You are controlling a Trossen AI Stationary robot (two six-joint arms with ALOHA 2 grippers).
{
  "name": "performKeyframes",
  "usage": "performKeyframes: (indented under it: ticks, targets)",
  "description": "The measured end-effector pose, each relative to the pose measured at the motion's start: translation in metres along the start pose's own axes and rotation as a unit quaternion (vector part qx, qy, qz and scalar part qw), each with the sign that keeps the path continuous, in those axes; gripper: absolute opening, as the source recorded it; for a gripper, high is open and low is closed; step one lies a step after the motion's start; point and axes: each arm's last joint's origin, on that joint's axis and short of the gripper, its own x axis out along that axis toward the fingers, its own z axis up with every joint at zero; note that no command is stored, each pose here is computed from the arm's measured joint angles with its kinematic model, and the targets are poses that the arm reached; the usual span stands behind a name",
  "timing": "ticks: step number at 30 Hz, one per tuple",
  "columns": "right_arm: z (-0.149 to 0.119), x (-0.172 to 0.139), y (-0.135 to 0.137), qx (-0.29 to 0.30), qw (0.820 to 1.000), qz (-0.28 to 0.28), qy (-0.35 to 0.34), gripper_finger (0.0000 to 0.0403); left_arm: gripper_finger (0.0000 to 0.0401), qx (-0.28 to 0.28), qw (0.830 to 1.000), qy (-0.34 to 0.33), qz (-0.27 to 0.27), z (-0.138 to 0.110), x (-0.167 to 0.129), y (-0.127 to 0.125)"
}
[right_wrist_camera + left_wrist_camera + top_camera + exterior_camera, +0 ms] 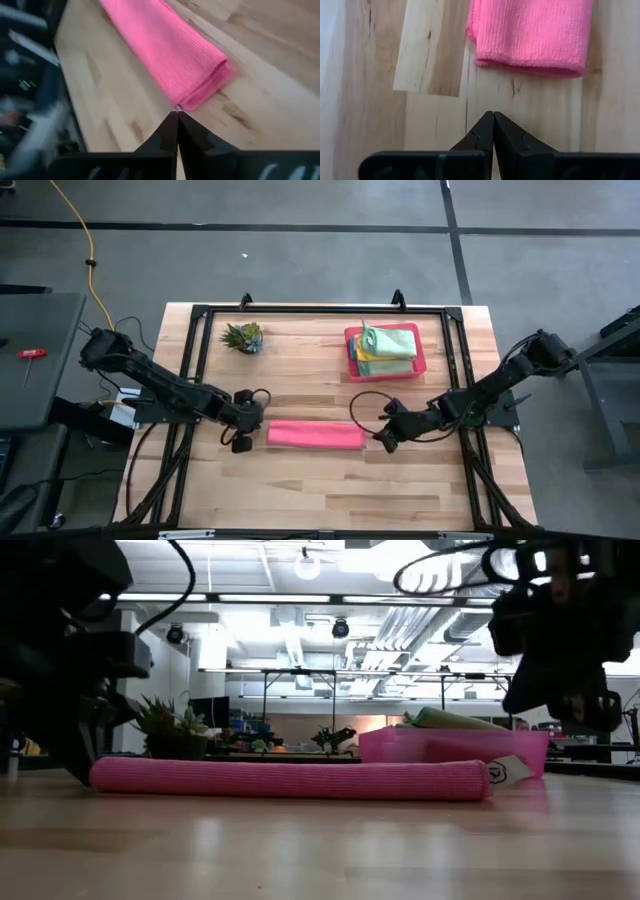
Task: Fold microfiber towels
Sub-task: Fold the pink microfiber cloth
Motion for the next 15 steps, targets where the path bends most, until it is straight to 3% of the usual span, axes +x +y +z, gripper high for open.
performKeyframes:
  ticks: [6, 15]
  targets:
    - [0.004, 0.005, -0.002, 0.094, 0.995, 0.03, -0.007, 0.005, 0.0, -0.001, 1.0, 0.01, 0.014, 0.0, 0.01, -0.001]
    - [0.015, 0.022, -0.015, 0.167, 0.986, 0.004, 0.02, 0.0239, 0.0, -0.012, 1.0, -0.006, 0.011, 0.001, 0.007, -0.001]
